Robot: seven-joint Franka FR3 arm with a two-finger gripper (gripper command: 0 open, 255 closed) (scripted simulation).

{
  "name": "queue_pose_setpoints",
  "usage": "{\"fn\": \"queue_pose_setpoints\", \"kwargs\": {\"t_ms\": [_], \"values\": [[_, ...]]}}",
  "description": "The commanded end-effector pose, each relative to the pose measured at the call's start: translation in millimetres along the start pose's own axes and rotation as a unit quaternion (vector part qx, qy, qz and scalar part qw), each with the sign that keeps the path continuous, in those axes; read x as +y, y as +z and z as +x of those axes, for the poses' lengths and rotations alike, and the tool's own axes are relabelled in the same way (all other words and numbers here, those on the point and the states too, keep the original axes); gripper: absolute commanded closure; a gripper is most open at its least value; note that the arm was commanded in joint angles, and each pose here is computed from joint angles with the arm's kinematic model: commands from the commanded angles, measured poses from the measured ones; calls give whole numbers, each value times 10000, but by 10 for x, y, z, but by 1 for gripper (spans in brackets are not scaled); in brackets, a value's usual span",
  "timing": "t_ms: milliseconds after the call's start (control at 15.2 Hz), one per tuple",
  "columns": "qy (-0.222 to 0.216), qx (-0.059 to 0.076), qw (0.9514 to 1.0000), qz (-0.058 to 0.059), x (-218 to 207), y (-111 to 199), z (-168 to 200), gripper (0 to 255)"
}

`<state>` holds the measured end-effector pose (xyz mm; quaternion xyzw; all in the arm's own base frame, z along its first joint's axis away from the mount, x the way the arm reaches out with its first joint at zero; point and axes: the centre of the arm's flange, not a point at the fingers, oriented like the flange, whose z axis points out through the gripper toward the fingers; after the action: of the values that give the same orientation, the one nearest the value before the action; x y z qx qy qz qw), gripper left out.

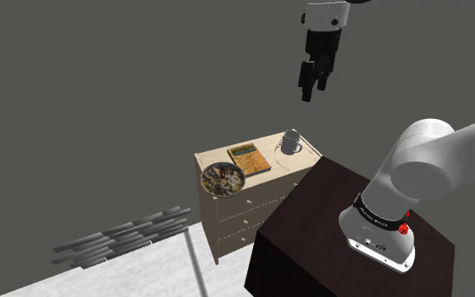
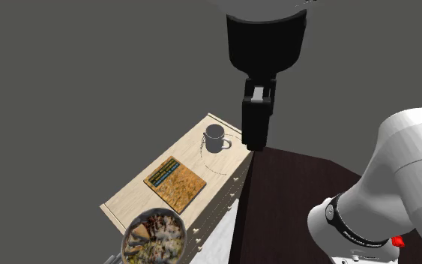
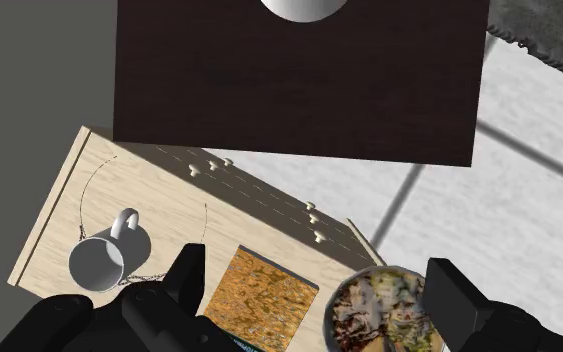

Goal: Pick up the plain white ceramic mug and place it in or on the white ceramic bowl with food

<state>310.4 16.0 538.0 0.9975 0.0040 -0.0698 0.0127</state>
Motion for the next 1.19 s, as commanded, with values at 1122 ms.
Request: {"fn": "queue_pose_setpoints", "kwargs": {"t_ms": [1122], "values": [[45, -80, 10000, 9, 1139, 1687, 973, 0]]}}
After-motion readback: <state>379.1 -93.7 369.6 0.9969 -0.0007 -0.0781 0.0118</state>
